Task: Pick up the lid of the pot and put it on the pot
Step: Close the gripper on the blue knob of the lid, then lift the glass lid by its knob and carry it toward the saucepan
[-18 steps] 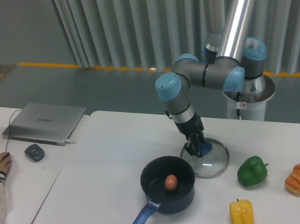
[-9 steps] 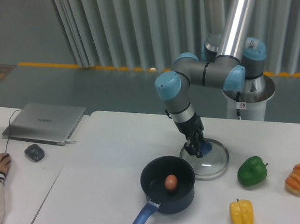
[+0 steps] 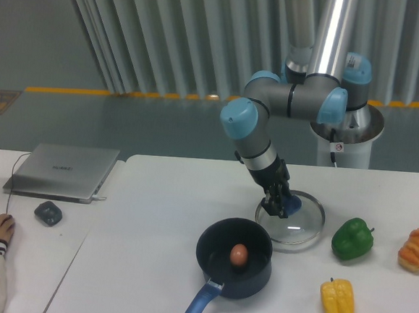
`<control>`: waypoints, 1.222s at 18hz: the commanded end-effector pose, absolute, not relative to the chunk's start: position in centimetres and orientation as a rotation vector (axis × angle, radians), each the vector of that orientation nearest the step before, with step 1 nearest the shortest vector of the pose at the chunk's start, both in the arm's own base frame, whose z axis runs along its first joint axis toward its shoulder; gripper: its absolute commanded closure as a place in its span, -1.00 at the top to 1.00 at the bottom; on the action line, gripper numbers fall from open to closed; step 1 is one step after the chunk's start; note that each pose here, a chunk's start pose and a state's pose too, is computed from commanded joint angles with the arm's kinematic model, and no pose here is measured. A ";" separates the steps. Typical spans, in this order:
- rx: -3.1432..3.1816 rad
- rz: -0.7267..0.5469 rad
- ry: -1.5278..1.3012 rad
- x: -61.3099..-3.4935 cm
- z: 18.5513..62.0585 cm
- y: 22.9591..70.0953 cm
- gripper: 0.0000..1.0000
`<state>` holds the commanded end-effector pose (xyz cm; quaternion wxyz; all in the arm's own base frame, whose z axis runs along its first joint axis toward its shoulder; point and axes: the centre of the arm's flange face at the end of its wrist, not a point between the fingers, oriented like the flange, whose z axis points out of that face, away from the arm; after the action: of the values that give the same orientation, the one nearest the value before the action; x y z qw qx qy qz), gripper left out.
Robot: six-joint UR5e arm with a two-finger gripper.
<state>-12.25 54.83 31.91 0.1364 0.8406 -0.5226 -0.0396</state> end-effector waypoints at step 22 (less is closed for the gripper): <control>2.716 0.079 -1.417 -15.6 40.3 55.4 -0.16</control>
<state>-15.58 55.39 40.32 0.0385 0.8856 -0.4622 0.0259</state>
